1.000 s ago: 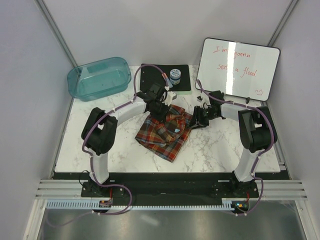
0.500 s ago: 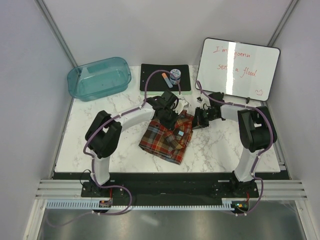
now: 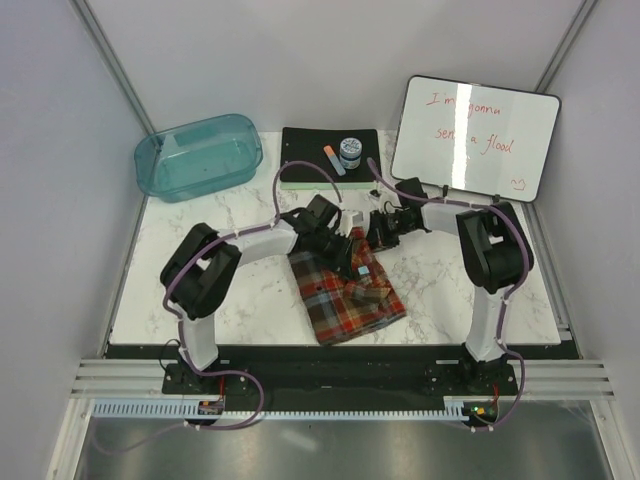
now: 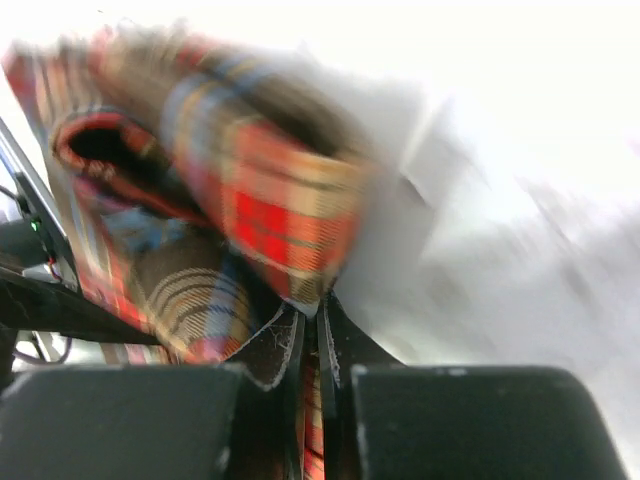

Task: Fold and stack the long sleeve shirts
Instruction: Fold the shirt

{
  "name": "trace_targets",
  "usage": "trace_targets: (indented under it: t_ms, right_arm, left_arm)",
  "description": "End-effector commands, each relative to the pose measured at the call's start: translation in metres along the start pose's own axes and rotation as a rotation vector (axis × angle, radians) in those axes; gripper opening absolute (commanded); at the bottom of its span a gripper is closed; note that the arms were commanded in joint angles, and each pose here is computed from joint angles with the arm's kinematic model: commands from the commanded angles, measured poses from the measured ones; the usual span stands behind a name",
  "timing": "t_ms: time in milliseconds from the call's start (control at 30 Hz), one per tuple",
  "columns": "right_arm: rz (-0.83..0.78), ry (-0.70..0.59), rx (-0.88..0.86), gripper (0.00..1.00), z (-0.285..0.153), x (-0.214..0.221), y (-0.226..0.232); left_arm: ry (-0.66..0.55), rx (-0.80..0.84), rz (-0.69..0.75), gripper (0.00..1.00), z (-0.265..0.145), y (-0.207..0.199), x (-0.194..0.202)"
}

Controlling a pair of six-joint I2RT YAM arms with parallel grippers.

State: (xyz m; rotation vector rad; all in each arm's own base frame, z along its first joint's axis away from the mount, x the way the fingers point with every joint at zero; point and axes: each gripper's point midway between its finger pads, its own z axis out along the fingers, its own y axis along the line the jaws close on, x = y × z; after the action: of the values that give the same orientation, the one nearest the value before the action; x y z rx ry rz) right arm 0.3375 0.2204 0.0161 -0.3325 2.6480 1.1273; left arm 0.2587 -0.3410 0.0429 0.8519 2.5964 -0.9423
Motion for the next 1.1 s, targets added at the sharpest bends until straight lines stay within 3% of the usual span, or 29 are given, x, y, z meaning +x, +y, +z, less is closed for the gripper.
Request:
trace_targets:
  t_ms: [0,100,267,333,433,500,633,800,933,1067]
  right_arm:
    - [-0.264,-0.009,-0.064,0.07,0.036,-0.032,0.029]
    - [-0.381,-0.005,-0.103,0.12,0.039,-0.056,0.045]
    - [-0.537,-0.092,0.069,0.29,-0.011,-0.107,0.034]
    - [-0.531,-0.101,0.09,0.35,-0.035,-0.107,0.035]
    - [-0.487,-0.085,0.113,0.43,-0.064,-0.089,0.03]
    - [-0.469,-0.068,0.126,0.46,-0.083,-0.072,0.035]
    - [-0.363,0.025,0.064,0.46,-0.087,-0.013,0.042]
    - [-0.298,0.144,0.061,0.42,-0.079,0.039,0.028]
    - [-0.294,0.21,0.137,0.37,-0.063,0.056,-0.004]
    - [-0.327,0.201,0.192,0.33,-0.045,0.038,-0.03]
  left_arm:
    - [-0.152,0.259,-0.176,0.38,-0.033,-0.062,-0.016]
    - [-0.231,0.306,-0.204,0.51,-0.065,-0.062,-0.029]
    - [-0.27,0.236,-0.196,0.54,-0.117,-0.023,-0.02]
    - [-0.315,0.115,-0.059,0.54,-0.131,0.001,-0.027]
    - [-0.268,0.014,0.122,0.55,-0.133,0.023,-0.029]
    - [-0.157,0.016,0.22,0.57,-0.115,0.039,-0.014]
    - [-0.086,-0.06,0.281,0.58,-0.103,0.071,-0.037]
    - [-0.092,-0.093,0.328,0.57,-0.086,0.095,-0.066]
    - [-0.022,-0.097,0.287,0.48,-0.065,0.114,-0.052]
    - [0.01,-0.059,0.211,0.35,-0.065,0.112,-0.025]
